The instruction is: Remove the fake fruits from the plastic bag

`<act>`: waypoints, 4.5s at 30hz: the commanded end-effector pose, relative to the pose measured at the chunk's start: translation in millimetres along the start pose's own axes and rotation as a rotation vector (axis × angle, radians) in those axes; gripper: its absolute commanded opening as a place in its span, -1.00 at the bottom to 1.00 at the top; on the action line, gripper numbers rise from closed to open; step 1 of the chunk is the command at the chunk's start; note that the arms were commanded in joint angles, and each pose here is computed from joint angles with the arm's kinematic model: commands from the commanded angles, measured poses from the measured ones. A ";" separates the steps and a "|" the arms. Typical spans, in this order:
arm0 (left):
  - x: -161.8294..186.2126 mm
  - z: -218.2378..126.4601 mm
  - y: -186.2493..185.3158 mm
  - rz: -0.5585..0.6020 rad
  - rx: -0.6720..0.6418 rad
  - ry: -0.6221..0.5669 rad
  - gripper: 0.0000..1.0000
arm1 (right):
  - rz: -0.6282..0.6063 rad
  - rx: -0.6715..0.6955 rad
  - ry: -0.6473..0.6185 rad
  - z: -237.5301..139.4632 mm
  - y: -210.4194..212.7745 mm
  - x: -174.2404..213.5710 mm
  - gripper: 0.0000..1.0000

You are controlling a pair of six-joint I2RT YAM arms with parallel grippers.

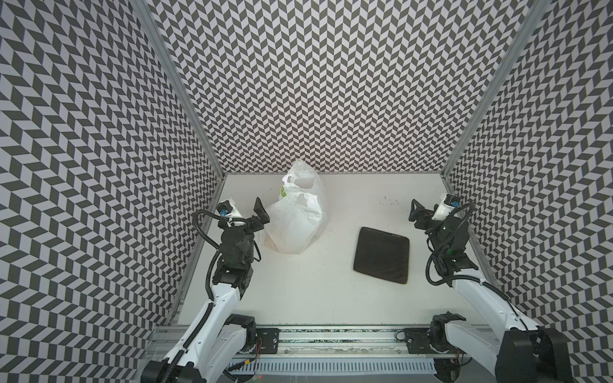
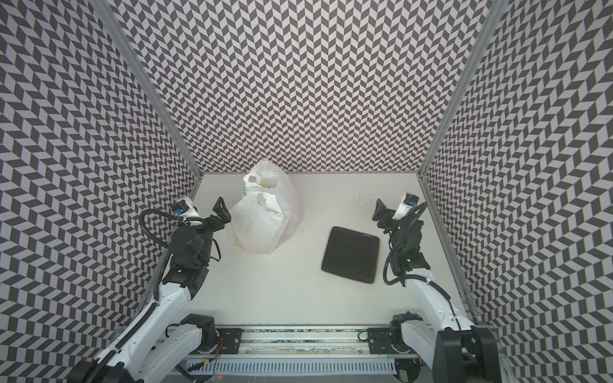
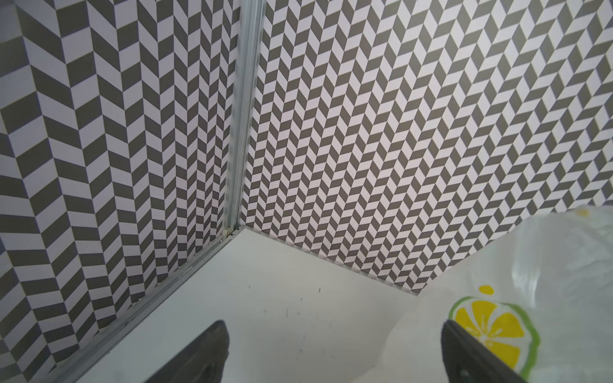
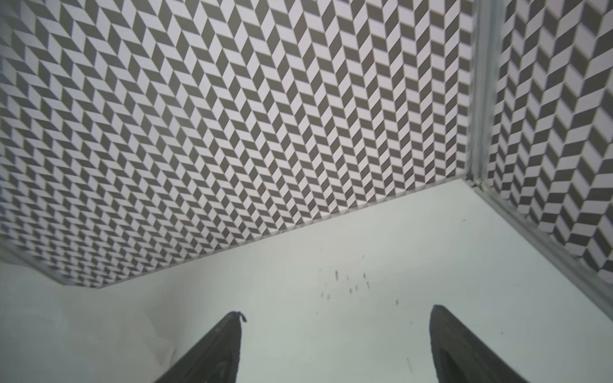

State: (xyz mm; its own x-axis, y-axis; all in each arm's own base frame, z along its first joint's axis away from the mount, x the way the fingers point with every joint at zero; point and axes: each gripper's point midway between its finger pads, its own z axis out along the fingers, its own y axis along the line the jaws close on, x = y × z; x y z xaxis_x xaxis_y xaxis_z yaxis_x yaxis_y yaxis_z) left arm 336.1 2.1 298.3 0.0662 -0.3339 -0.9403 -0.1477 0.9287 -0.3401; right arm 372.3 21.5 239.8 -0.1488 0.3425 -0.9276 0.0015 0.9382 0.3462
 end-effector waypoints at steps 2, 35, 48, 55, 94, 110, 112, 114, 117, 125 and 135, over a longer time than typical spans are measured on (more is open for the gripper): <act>10.7 -16.7 -13.2 -0.089 0.059 0.164 1.00 | 0.137 -0.167 0.208 -3.9 33.3 32.1 0.60; 5.5 -96.8 -209.1 -0.170 0.428 0.564 0.76 | 0.086 -0.316 0.191 -40.5 94.9 49.0 0.64; 47.9 -55.9 -208.8 -0.112 0.207 0.542 0.72 | 0.092 -0.325 0.186 -50.2 92.4 50.5 0.67; 47.3 -50.5 -207.9 -0.122 0.203 0.498 0.07 | 0.030 -0.323 0.238 -47.5 93.8 57.6 0.68; 72.0 -131.1 -123.2 -0.261 0.434 0.491 -1.00 | -0.354 -0.807 0.117 -37.9 379.7 23.6 0.78; 84.0 -134.2 -120.1 -0.288 0.421 0.536 -1.00 | -0.226 -0.610 0.034 -1.9 408.8 13.5 0.06; 84.4 -133.9 -114.8 -0.297 0.394 0.540 -1.00 | -0.182 -0.532 0.012 -1.5 392.3 1.9 -0.43; 84.6 -133.9 -110.3 -0.304 0.376 0.537 -1.00 | -0.147 -0.480 -0.021 -7.4 372.3 -7.2 -0.73; 87.9 -132.8 -99.1 -0.332 0.321 0.537 -1.00 | -0.107 -0.451 -0.037 -23.6 342.7 -13.0 -0.87; 125.4 -132.0 -72.0 -0.400 0.205 0.569 -1.00 | 0.004 -0.353 0.138 -56.5 248.1 60.0 -0.85; 144.8 -145.9 -71.6 -0.328 0.233 0.682 -1.00 | 0.004 -0.182 0.300 -54.2 171.0 152.8 -0.83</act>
State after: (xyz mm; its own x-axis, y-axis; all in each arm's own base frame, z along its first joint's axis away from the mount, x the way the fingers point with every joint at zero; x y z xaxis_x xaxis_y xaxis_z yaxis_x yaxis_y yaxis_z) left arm 216.1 -139.2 179.1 -0.5508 -0.5528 -0.6253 -0.0063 0.7519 -0.6592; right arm 288.2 233.0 158.3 -0.4538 0.1976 -0.8689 -0.2141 0.9224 0.3216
